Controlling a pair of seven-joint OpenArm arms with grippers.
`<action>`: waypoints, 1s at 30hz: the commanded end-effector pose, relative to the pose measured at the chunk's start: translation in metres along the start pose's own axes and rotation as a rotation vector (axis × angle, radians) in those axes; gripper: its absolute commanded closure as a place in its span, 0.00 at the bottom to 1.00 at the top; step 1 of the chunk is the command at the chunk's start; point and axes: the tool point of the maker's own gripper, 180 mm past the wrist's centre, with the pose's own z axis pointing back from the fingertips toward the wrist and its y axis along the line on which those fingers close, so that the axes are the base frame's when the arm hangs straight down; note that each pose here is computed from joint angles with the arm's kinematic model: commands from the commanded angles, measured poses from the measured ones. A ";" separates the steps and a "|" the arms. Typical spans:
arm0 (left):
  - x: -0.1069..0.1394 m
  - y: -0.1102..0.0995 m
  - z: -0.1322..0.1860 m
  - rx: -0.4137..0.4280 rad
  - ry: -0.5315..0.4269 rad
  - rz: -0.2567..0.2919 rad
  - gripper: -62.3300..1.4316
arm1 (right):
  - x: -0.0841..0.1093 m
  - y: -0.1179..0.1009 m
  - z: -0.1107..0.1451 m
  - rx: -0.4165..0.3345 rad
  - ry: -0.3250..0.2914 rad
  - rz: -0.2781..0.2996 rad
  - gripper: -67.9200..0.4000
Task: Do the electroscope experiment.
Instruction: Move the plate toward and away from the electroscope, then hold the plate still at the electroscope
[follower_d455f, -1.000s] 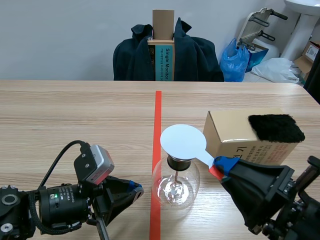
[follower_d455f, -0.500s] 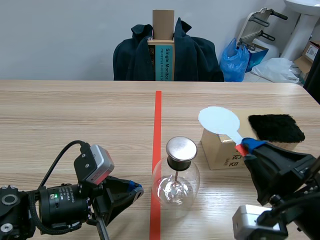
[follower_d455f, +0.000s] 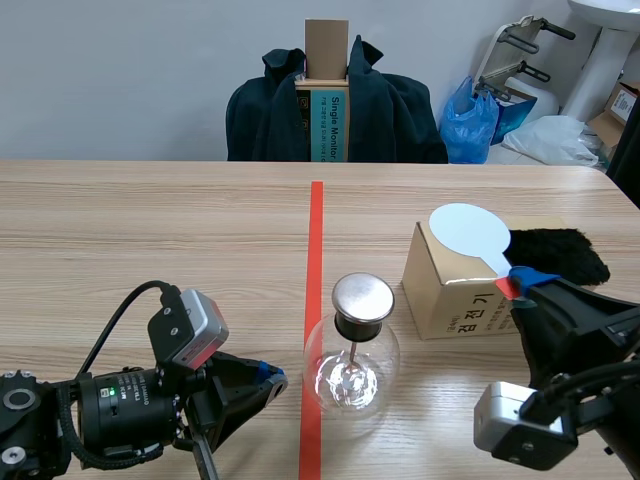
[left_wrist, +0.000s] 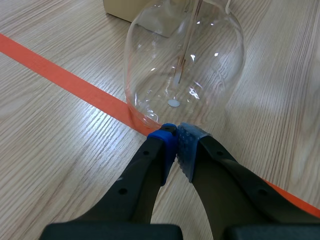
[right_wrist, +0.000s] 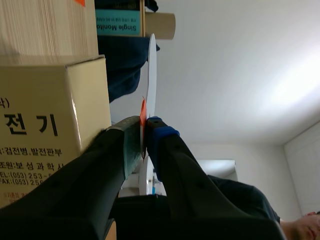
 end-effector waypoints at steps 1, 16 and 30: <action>0.011 0.000 -0.002 -0.001 -0.039 0.002 0.95 | -0.003 -0.011 -0.003 -0.033 -0.018 0.027 0.98; 0.011 0.000 -0.002 -0.001 -0.039 0.002 0.95 | 0.043 -0.009 0.004 -0.029 -0.275 0.031 0.98; 0.011 0.000 -0.002 -0.001 -0.039 0.002 0.95 | 0.051 -0.009 0.006 -0.028 -0.320 0.032 0.98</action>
